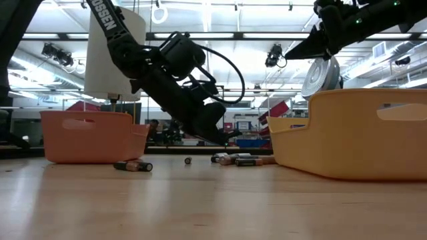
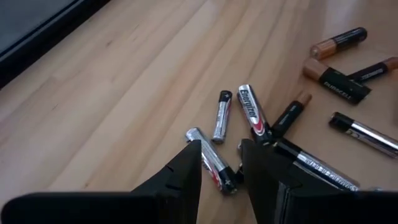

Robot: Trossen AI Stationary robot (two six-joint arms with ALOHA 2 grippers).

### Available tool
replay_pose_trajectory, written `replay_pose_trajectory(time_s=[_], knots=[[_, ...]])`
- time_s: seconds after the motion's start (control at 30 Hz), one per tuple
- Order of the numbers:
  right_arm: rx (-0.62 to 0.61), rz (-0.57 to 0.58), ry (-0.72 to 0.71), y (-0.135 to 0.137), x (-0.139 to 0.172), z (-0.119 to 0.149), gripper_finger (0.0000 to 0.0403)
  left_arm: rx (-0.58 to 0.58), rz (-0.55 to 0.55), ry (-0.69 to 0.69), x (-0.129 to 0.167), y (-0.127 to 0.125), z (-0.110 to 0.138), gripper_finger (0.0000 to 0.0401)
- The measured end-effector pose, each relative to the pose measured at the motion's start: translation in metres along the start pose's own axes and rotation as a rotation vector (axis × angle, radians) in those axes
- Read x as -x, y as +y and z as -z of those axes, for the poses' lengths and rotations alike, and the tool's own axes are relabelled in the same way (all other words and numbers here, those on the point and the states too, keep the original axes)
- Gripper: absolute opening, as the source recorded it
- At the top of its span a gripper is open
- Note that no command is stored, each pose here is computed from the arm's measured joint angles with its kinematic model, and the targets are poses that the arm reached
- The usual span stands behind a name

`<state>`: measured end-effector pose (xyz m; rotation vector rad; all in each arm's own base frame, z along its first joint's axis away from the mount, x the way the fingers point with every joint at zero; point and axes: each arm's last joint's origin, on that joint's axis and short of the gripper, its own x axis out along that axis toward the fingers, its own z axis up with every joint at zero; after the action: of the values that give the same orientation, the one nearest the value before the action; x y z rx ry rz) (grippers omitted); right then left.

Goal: Sort batteries
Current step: Put the silver battery into the orange bin

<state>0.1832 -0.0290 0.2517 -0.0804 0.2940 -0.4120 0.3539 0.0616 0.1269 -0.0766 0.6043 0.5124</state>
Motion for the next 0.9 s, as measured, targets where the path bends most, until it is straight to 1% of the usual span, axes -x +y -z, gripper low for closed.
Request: replay_pose_trajectory(time_s=[0.3, 0.47, 0.7, 0.9], knots=[[0.002, 0.000, 0.002, 0.000, 0.000, 0.000, 0.0001, -0.003, -0.016, -0.013, -0.003, 0.006, -0.001, 0.0116], [0.004, 0.000, 0.002, 0.000, 0.000, 0.000, 0.0001, -0.018, 0.040, -0.054, -0.014, 0.004, 0.001, 0.0116], [-0.009, -0.003, 0.016, 0.000, 0.000, 0.002, 0.0002, 0.003, 0.027, 0.008, -0.019, 0.003, 0.009, 0.0116], [-0.009, -0.003, 0.018, 0.000, 0.000, 0.002, 0.0002, 0.010, -0.027, 0.062, -0.019, 0.006, 0.016, 0.0116]])
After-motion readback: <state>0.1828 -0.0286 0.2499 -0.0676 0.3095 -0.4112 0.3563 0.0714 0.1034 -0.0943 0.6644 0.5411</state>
